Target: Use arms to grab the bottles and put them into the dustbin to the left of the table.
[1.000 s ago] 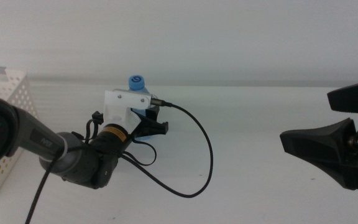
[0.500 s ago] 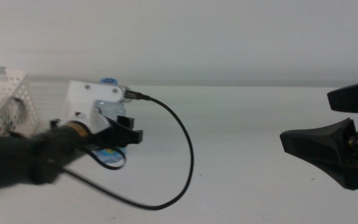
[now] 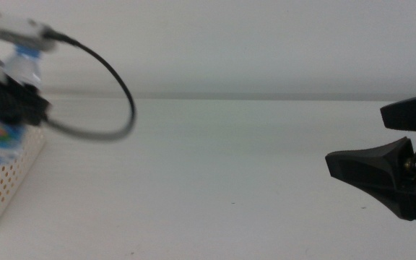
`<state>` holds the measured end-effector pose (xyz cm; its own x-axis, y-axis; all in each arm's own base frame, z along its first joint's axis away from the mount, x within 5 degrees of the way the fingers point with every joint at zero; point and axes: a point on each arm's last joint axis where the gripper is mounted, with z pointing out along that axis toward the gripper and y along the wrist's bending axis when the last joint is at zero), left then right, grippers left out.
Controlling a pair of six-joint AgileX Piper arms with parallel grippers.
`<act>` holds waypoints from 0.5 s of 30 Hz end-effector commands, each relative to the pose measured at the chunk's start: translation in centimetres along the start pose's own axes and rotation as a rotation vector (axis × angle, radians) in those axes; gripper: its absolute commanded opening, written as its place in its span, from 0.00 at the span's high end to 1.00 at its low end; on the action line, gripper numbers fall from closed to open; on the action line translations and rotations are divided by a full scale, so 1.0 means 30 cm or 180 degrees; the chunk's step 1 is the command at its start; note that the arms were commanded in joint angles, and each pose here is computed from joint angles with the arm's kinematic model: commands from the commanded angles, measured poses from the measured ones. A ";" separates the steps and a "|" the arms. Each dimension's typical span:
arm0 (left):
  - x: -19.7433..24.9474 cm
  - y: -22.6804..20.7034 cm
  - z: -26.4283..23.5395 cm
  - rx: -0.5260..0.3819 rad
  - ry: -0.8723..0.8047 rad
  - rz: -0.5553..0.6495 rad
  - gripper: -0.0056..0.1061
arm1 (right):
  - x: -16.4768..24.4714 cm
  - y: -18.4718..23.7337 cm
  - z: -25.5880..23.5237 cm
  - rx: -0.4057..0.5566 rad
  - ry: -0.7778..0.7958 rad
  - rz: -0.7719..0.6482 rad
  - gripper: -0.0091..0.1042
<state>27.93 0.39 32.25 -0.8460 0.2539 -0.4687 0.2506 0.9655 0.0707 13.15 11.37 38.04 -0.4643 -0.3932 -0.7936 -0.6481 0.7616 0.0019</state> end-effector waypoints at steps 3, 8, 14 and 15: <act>-0.068 0.166 -0.042 -0.0190 0.0350 -0.0009 0.97 | 0.000 -0.001 -0.001 0.0010 -0.0030 -0.0047 0.16; -0.072 0.332 0.026 -0.0231 0.0710 -0.0198 0.97 | 0.000 -0.001 -0.001 0.0010 -0.0030 -0.0047 0.16; -0.017 0.491 0.116 -0.0429 0.0856 -0.0393 0.97 | 0.000 -0.001 -0.001 0.0010 -0.0030 -0.0047 0.16; -0.008 0.510 0.125 -0.0446 0.0858 -0.0435 0.97 | 0.000 -0.001 -0.001 0.0010 -0.0030 -0.0047 0.16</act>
<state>33.61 14.01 29.71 -0.9726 0.1158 -0.2015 0.0897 0.9869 0.1341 13.15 11.37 38.04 -0.4643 -0.3932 -0.7936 -0.6481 0.7616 0.0019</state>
